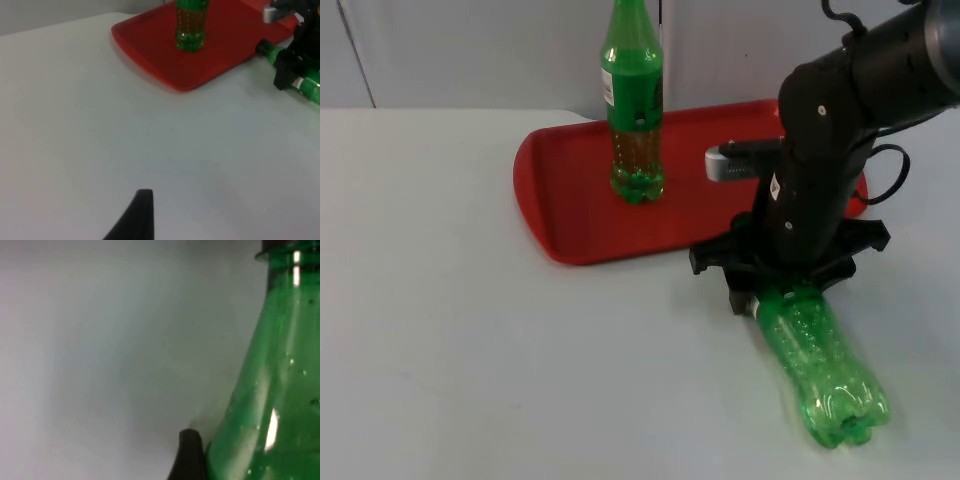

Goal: Place the bottle upright on the tray.

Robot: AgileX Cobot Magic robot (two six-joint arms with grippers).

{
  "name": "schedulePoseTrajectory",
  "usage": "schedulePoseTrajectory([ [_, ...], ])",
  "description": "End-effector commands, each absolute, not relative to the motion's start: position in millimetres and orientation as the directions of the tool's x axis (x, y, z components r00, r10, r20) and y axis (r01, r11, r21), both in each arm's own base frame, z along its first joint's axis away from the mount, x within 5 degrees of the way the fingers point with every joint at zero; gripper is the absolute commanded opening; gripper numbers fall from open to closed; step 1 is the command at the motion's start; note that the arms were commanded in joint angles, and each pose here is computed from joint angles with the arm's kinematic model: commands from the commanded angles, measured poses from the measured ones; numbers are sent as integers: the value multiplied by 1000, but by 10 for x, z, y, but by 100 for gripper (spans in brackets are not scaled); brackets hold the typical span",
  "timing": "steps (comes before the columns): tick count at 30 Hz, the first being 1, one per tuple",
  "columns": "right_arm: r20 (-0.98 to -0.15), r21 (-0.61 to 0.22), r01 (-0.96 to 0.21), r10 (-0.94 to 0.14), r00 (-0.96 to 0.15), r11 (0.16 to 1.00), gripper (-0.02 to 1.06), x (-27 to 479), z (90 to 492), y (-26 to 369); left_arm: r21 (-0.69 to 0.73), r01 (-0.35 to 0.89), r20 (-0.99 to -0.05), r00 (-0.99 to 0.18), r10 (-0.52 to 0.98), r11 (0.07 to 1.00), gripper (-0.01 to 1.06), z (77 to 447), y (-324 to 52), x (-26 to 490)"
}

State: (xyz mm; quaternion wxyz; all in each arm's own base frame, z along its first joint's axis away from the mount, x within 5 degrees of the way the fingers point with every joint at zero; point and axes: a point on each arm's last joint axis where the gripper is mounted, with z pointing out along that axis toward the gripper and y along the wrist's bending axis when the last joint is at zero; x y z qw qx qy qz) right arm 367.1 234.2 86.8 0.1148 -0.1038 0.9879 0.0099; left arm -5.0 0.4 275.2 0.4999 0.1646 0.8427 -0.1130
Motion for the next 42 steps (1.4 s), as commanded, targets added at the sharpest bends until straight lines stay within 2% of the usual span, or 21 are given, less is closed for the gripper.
schedulePoseTrajectory([
  [1,-221,0,-212,-206,-953,977,0,3651,882,2363,-27,387,-880,-446,162,922,105,2745,6,-50],
  [5,-279,-8,-248,-240,-930,969,0,3678,1090,2360,-27,387,-880,-446,162,922,105,2745,6,-50],
  [9,-385,-36,-289,-280,-879,957,0,3708,1484,2331,-27,387,-880,-446,162,922,105,2745,6,-50],
  [10,-385,-36,-289,-280,-879,957,0,3708,1484,2331,-27,387,-880,-446,162,922,105,2745,6,-50],
  [15,-562,-46,-328,-295,-773,944,0,3696,2134,2286,-27,387,-880,-446,162,922,105,2745,6,-50],
  [16,-562,-46,-328,-295,-773,944,0,3696,2134,2286,-27,387,-880,-446,162,922,105,2745,6,-50],
  [20,-698,-61,-351,-291,-654,934,0,3651,2638,2221,-27,387,-880,-446,162,922,105,2745,6,-50],
  [21,-698,-61,-351,-291,-654,934,0,3651,2638,2221,-27,387,-880,-446,162,922,105,2745,6,-50],
  [24,-770,-101,-365,-305,-560,925,0,3603,2948,2155,-27,387,-880,-446,162,922,105,2745,6,-50],
  [29,-807,-166,-338,-324,-494,927,0,3598,3127,2060,-27,387,-880,-446,162,922,105,2745,6,-50],
  [33,-835,-150,-327,-296,-463,933,0,3666,3176,1979,-27,387,-880,-446,162,922,105,2745,6,-50],
  [38,-888,-86,-314,-216,-406,946,0,3794,3236,1846,-27,387,-880,-446,162,922,105,2745,6,-50],
  [42,-942,-5,-359,-125,-313,933,0,3884,3224,1757,-27,387,-880,-446,162,922,105,2745,6,-50],
])
